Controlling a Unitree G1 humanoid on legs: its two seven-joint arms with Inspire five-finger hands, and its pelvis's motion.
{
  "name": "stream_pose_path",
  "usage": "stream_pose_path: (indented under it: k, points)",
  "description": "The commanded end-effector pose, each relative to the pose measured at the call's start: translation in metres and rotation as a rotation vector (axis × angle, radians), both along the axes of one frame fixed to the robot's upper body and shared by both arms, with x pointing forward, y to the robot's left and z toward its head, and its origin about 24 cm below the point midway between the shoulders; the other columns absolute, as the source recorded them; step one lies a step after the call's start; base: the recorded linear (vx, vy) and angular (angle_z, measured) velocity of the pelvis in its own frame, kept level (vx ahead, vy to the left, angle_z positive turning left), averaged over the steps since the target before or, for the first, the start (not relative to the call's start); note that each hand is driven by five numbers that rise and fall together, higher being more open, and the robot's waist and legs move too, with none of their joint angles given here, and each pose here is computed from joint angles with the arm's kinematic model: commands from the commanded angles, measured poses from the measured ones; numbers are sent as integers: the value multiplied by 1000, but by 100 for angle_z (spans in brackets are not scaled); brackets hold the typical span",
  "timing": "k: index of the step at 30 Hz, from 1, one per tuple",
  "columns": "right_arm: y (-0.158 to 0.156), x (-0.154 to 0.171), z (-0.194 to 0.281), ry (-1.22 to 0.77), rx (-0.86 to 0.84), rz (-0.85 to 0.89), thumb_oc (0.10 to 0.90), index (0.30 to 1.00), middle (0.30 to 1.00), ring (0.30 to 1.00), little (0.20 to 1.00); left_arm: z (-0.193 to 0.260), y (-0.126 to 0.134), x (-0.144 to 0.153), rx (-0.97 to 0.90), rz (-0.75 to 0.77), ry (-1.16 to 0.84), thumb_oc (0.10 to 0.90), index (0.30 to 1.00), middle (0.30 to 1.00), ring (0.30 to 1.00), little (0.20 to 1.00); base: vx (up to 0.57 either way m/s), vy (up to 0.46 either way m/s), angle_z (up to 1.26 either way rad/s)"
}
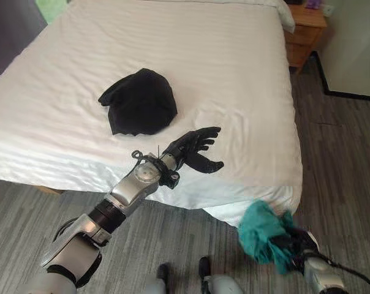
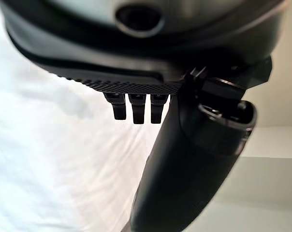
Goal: Pick up bed clothes into laundry basket.
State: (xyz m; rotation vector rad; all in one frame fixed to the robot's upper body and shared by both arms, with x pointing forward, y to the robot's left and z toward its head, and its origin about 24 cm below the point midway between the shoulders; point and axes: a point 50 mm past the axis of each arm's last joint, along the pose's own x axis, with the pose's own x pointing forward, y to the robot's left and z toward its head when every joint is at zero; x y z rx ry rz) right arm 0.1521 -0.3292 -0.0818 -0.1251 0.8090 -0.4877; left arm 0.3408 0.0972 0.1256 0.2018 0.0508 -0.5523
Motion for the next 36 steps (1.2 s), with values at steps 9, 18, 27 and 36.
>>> stream_pose_path:
  k: [9,18,27,36]
  points:
    - [-7,64,69,-369,-42,77,400,300,300,300,300,66,70,6,-197,288,-291,800,900,900,900,900,30,143,-14]
    - [34,97,92,-443,-39,279,400,300,300,300,300,36,49,6,-271,363,-182,800,900,900,900,900,18,52,14]
    - [39,94,96,-422,-115,373,400,300,300,300,300,38,11,36,-357,455,-43,800,900,900,900,900,16,16,-12]
    - [36,88,91,-386,-157,410,400,300,300,300,300,82,52,77,-116,695,-160,800,900,900,900,900,11,20,-17]
